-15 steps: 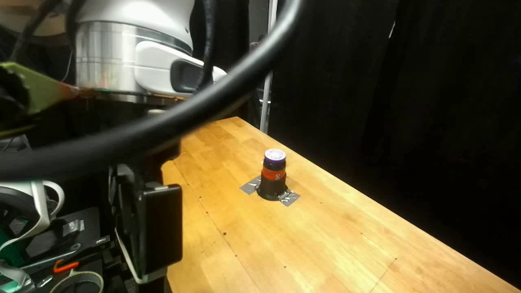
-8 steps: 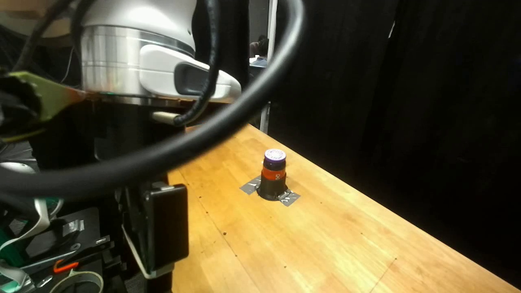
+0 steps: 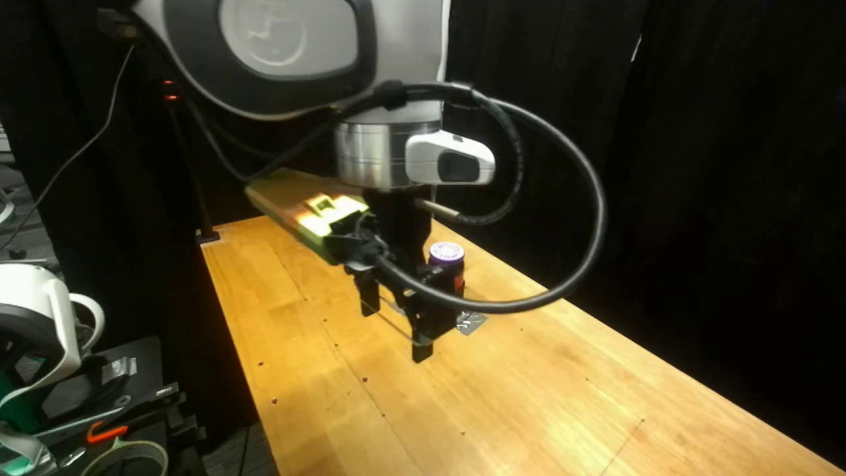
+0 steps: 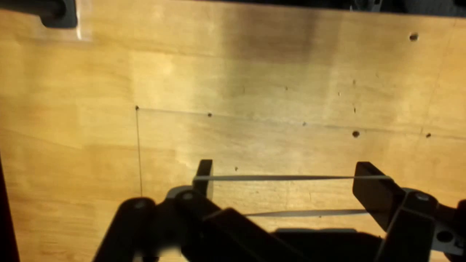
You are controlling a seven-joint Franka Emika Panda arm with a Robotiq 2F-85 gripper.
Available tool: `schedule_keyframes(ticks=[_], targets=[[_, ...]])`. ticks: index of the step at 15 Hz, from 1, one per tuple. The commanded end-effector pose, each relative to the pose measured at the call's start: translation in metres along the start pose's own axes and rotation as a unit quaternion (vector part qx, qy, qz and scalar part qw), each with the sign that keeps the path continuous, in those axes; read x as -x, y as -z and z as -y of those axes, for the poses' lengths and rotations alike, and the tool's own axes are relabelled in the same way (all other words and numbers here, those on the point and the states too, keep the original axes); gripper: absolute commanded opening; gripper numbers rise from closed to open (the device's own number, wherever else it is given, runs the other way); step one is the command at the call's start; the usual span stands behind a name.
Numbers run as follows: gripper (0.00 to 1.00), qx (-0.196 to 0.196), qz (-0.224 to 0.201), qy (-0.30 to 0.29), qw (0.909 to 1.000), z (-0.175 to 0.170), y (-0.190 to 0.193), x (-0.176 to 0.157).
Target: Put the rubber band on the jar.
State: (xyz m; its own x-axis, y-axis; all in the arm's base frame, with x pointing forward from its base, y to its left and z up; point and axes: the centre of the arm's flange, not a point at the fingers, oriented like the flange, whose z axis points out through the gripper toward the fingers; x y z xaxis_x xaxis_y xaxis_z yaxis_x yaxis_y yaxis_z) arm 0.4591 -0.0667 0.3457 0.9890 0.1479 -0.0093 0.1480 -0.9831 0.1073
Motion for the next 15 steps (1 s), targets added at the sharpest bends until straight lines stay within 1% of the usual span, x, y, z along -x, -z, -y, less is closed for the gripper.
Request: schedule_keyframes(ticks=[1,5,8,12,15], targets=[[1.0,-0.032,-0.018,0.001,0.9993,-0.005,-0.016,-0.092],[1.0,-0.067,-0.036,0.023,0.9969,0.006,-0.034,-0.171],[1.0,-0.079,-0.054,0.044,0.9944,0.027,-0.041,-0.226],[1.0,-0.088,-0.074,0.054,0.992,0.051,-0.044,-0.271],[1.0,-0.102,-0.067,0.057,0.9909,0.064,-0.047,-0.288]])
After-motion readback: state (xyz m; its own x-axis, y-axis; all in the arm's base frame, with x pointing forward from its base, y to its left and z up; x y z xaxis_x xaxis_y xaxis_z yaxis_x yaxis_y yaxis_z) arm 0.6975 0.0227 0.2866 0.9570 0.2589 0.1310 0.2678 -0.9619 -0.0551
